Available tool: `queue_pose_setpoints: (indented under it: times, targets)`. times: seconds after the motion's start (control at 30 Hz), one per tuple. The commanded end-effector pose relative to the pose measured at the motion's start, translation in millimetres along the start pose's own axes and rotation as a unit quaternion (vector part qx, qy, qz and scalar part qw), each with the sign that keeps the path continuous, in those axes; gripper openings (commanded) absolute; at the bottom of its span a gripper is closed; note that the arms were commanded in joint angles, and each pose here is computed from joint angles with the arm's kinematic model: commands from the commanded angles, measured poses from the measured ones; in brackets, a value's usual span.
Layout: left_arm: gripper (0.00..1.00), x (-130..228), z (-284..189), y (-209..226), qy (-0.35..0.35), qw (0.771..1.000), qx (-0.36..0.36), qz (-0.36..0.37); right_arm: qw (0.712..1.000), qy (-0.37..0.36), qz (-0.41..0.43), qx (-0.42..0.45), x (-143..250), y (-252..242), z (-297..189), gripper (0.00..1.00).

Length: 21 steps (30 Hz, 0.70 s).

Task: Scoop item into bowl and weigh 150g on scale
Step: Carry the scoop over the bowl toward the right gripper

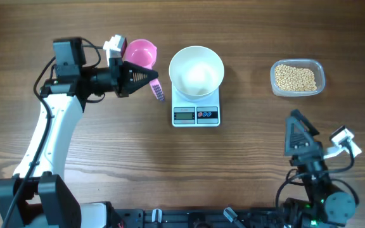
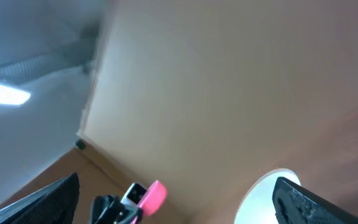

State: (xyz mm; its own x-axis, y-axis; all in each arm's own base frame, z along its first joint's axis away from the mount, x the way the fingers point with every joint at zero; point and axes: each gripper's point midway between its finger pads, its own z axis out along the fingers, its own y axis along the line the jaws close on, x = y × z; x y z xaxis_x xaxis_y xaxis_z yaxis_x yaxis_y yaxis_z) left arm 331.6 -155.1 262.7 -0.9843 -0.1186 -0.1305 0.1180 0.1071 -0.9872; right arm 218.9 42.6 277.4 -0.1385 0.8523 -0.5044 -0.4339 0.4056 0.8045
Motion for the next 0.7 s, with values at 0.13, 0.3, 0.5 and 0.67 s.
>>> queue_pose_setpoints:
  times: [0.13,0.3,0.5,0.67]
  targets:
    - [0.04,-16.1,35.6,-48.2,-0.067,0.996,-0.039,0.032,0.987,0.147,-0.018,0.063,1.7,32.7,34.0,1.0]
    - [0.04,-12.8,63.3,-59.8,-0.125,0.99,-0.07,-0.001,0.95,0.31,-0.001,-0.028,26.4,61.3,54.1,1.0]
    - [0.04,-6.9,104.6,-64.8,-0.173,0.98,-0.077,-0.056,0.909,0.367,0.196,0.026,38.2,30.4,69.7,0.69]
    - [0.04,-3.6,127.1,-83.7,-0.206,0.977,-0.06,-0.017,0.889,0.408,0.207,0.001,46.0,29.4,70.4,0.74]
